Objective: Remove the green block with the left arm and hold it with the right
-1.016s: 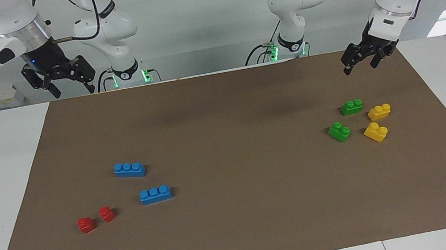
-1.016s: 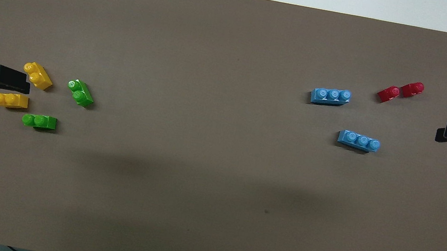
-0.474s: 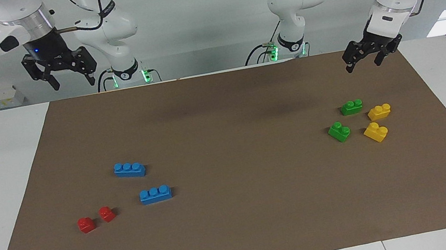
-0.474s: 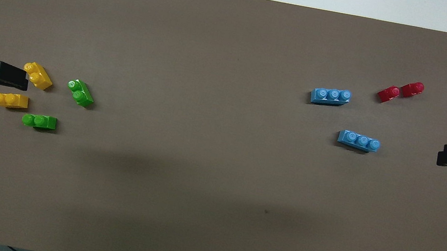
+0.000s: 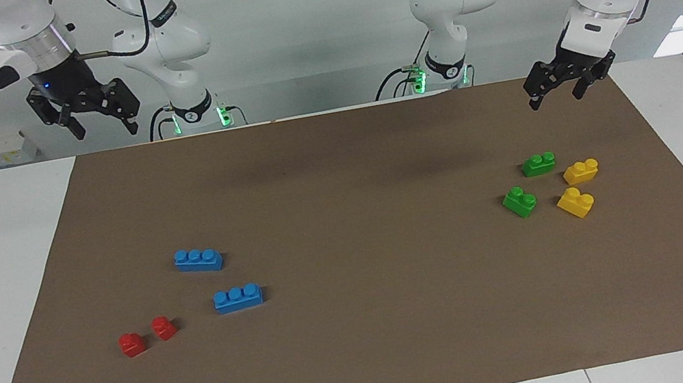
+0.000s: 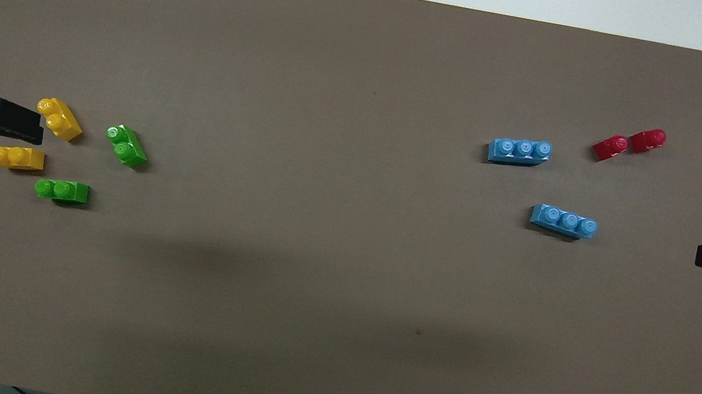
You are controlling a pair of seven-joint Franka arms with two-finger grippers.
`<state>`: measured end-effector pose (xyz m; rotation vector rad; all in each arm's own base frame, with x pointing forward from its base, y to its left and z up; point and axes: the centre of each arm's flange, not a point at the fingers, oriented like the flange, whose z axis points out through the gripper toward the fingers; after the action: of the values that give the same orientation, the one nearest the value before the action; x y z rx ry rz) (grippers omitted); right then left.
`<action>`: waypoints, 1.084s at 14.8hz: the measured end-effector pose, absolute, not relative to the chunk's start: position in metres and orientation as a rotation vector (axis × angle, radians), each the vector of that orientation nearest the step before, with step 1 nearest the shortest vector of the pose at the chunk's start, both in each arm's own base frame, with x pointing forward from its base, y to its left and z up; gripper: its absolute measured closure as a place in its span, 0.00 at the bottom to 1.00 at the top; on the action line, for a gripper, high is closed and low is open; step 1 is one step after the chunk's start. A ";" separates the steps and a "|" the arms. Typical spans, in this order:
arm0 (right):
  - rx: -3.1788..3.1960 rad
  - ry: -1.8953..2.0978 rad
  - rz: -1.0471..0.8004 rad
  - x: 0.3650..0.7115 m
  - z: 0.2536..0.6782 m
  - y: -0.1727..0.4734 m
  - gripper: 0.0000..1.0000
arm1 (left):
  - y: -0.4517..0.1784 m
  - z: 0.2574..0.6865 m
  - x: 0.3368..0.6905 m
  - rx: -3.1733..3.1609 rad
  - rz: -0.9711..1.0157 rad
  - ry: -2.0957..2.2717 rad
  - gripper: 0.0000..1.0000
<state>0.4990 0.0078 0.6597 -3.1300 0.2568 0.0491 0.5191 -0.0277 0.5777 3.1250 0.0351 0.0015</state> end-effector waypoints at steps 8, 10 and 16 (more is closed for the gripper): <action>-3.128 0.306 0.092 0.502 0.646 0.003 0.00 | -0.029 0.579 0.519 3.125 0.003 0.030 0.00; -3.128 0.307 0.094 0.502 0.645 0.003 0.00 | -0.029 0.580 0.518 3.126 0.002 0.030 0.00; -3.139 0.221 0.079 0.503 0.646 0.002 0.00 | -0.029 0.584 0.516 3.126 0.002 0.030 0.00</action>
<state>0.5030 0.0023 0.6457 -3.1393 0.2210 0.0786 0.5156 -0.0289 0.5845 3.1259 0.0299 0.0021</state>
